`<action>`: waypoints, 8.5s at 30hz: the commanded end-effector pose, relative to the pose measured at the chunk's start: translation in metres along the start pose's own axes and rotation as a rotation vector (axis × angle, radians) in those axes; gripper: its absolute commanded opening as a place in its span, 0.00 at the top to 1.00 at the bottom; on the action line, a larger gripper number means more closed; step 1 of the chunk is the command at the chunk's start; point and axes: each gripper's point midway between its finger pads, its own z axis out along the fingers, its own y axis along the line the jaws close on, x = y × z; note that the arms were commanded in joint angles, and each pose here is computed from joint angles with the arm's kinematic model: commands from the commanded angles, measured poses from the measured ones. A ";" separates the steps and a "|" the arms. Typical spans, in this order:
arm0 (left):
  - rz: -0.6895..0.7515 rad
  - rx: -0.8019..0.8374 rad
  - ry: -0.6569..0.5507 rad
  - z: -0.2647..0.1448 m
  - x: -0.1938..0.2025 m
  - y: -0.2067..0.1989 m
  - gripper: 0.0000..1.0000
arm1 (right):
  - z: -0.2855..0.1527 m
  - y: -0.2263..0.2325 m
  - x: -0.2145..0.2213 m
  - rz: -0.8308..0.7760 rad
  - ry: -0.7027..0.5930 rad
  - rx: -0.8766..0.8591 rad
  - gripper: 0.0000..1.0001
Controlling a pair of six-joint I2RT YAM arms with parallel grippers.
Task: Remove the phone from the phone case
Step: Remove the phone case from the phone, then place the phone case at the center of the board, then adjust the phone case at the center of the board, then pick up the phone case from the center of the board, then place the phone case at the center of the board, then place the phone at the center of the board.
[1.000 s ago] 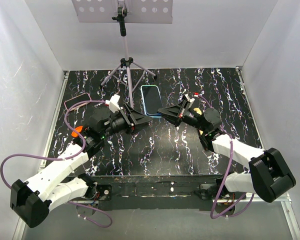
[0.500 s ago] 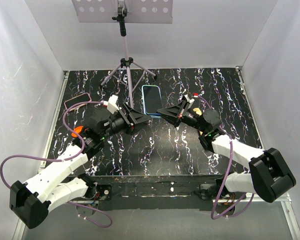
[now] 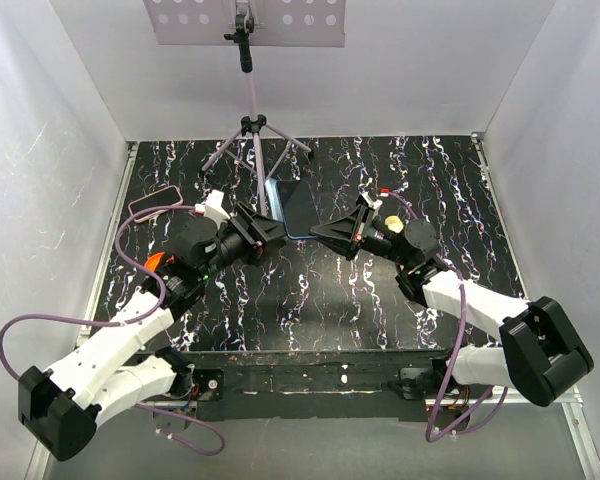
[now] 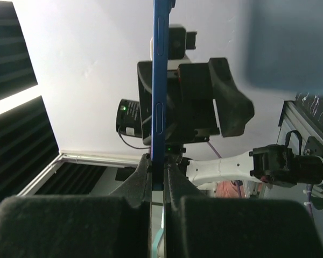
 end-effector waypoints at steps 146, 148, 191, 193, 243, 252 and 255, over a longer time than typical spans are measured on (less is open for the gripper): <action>0.220 -0.747 -0.036 -0.112 -0.054 0.191 0.02 | -0.101 -0.072 -0.050 -0.286 -0.194 0.424 0.99; 0.241 -0.605 -0.020 -0.110 -0.043 0.165 0.02 | -0.098 -0.082 -0.059 -0.277 -0.195 0.444 0.99; 0.318 -0.434 -0.084 -0.104 -0.061 0.095 0.02 | -0.025 -0.237 0.040 -0.062 -0.042 0.529 0.99; 0.322 -0.435 -0.089 -0.104 -0.063 0.094 0.02 | -0.023 -0.241 0.061 -0.002 -0.045 0.479 0.99; 0.348 -0.451 -0.116 -0.098 -0.079 0.083 0.02 | 0.021 -0.268 0.149 -0.089 0.488 0.708 0.38; 0.249 -0.584 -0.237 -0.075 -0.135 0.096 0.02 | -0.007 -0.236 0.120 -0.406 0.472 0.785 0.24; 0.127 -0.627 -0.310 -0.067 -0.171 0.114 0.02 | -0.027 -0.228 0.106 -0.473 0.416 0.881 0.24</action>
